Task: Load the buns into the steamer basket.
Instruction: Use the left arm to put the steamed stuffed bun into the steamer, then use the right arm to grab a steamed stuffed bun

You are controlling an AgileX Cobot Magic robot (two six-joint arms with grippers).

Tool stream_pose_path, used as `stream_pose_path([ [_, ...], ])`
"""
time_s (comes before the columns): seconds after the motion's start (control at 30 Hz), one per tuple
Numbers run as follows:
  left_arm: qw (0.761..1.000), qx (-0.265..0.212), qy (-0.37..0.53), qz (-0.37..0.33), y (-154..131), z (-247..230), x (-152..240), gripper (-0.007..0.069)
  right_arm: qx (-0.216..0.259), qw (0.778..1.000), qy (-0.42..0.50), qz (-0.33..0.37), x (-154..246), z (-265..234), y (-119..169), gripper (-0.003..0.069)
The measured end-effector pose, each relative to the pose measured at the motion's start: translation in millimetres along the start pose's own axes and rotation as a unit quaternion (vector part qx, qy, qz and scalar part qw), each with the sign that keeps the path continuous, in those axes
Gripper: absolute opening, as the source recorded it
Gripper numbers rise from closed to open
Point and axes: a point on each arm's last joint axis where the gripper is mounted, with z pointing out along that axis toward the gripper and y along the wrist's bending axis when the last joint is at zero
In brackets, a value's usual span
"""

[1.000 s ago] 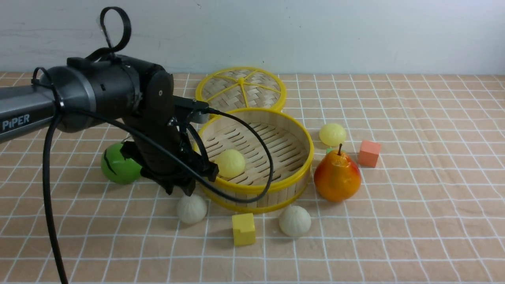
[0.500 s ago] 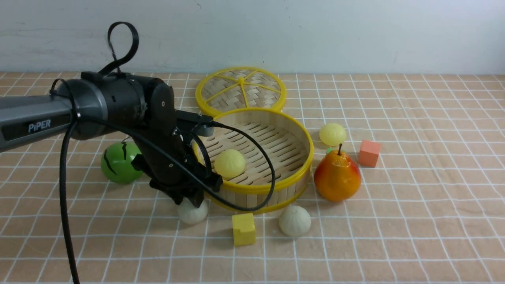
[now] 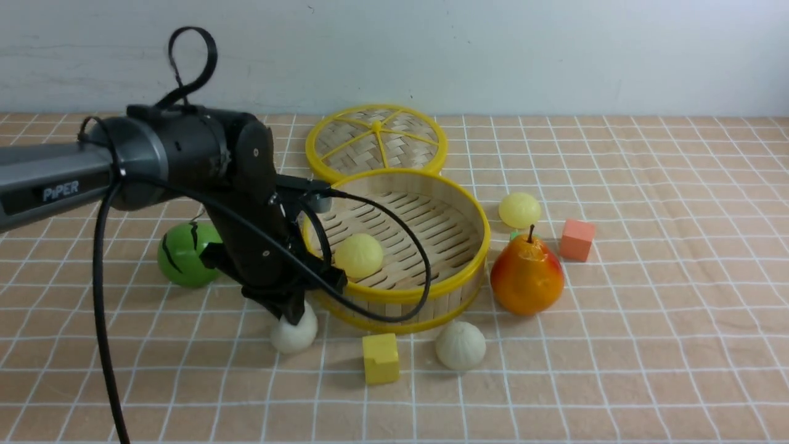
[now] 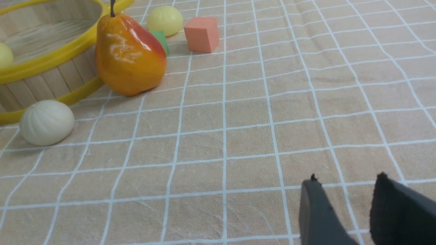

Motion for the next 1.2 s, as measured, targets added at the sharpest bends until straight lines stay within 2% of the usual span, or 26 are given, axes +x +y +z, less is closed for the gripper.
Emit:
stream_pose_path([
  [0.13, 0.997, 0.024, -0.073, 0.007, -8.7, -56.2, -14.9, -0.0005, 0.0, 1.0, 0.0, 0.0, 0.0, 0.0, 0.0, 0.0241],
  [0.23, 0.986, 0.031, -0.162, 0.025, -12.4, -78.5, -36.2, -0.0005, 0.0, 1.0, 0.0, 0.0, 0.0, 0.0, 0.0, 0.0241],
  [0.33, 0.976, 0.026, -0.214, 0.034, -12.4, -75.1, -51.9, -0.0005, 0.0, 1.0, 0.0, 0.0, 0.0, 0.0, 0.0, 0.0241],
  [0.4, 0.968, 0.013, -0.245, 0.053, -9.8, -54.2, -68.1, 0.0001, 0.0, 1.0, 0.0, 0.0, 0.0, 0.0, 0.0, 0.0241],
  [0.53, 0.968, 0.001, -0.241, 0.068, -6.4, -18.2, -80.8, 0.0044, 0.0, 1.0, 0.0, 0.0, 0.0, 0.0, 0.0, 0.0241],
  [0.73, 0.968, -0.033, -0.229, 0.091, 1.1, 24.2, -93.1, 0.0292, 0.0, 1.0, 0.0, 0.0, 0.0, 0.0, 0.0, 0.0241],
  [0.9, 0.969, -0.039, -0.238, 0.047, 3.3, 8.6, -95.8, 0.044, 0.0, 1.0, 0.0, 0.0, 0.0, 0.0, 0.0, 0.0241],
  [0.97, 0.972, -0.038, -0.23, 0.024, 2.5, -11.5, -92.6, 0.0471, 0.0, 1.0, 0.0, 0.0, 0.0, 0.0, 0.0, 0.0241],
  [1.07, 0.973, -0.034, -0.229, 0.007, -1.6, -49.8, -84.9, 0.0464, 0.0, 1.0, 0.0, 0.0, 0.0, 0.0, 0.0, 0.0241],
  [1.13, 0.974, -0.031, -0.226, 0.002, -7.4, -95.8, -69.4, 0.0382, 0.0, 1.0, 0.0, 0.0, 0.0, 0.0, 0.0, 0.0241],
  [1.2, 0.974, -0.023, -0.224, -0.003, -12.5, -132.3, -51.7, 0.0264, 0.0, 1.0, 0.0, 0.0, 0.0, 0.0, 0.0, 0.0241],
])
